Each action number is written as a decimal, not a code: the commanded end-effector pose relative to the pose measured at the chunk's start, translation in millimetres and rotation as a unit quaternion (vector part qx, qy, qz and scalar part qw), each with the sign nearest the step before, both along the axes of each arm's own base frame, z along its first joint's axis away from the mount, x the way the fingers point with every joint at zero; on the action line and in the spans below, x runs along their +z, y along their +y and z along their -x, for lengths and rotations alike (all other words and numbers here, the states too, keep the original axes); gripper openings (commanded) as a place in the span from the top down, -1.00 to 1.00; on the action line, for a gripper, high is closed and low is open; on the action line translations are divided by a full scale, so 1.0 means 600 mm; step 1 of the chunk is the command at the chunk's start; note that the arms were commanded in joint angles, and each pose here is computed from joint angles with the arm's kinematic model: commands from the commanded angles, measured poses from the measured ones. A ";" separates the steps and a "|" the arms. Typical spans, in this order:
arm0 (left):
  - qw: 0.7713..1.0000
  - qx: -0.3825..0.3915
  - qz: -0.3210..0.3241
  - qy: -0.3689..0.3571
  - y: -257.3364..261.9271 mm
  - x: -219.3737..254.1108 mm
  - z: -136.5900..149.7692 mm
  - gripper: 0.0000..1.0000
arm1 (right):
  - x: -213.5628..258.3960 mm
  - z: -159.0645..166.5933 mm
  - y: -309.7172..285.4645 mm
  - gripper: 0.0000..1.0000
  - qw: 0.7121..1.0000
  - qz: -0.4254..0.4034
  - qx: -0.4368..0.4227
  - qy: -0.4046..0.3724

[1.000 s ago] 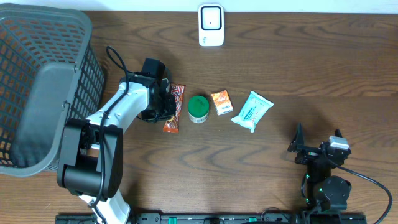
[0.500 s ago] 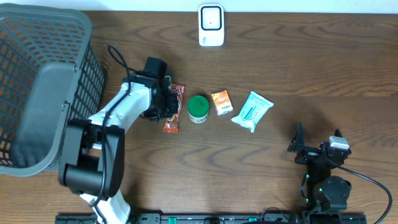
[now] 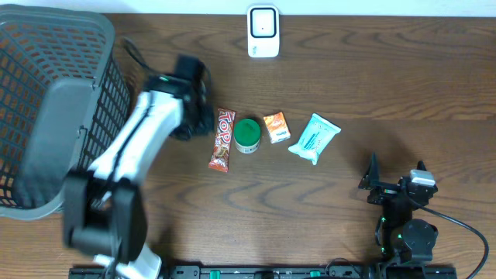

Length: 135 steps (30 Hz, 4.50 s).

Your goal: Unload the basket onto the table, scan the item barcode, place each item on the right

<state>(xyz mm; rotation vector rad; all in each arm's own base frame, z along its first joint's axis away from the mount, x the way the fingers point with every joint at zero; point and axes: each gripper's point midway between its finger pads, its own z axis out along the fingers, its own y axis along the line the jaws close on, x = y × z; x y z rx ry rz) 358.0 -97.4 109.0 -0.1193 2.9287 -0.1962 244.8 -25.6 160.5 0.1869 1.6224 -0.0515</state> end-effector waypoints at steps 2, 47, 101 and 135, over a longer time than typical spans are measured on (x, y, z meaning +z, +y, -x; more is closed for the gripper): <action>0.978 0.013 -0.002 -0.210 0.031 0.231 -0.024 -0.55 | -0.001 0.000 -0.002 -0.98 1.000 0.006 -0.001 0.001; 0.622 0.090 -0.098 -0.771 0.235 0.743 0.503 -0.96 | 0.044 0.004 0.057 -0.99 0.995 -0.004 0.097 -0.018; 0.866 0.019 -0.025 -0.498 0.132 0.072 0.236 -0.96 | -0.109 -0.152 0.542 -0.99 0.773 -0.079 0.181 0.603; 0.850 0.041 -0.066 -0.521 0.154 0.028 0.204 -0.96 | -0.221 -0.146 0.552 -0.98 0.751 -0.056 0.144 0.642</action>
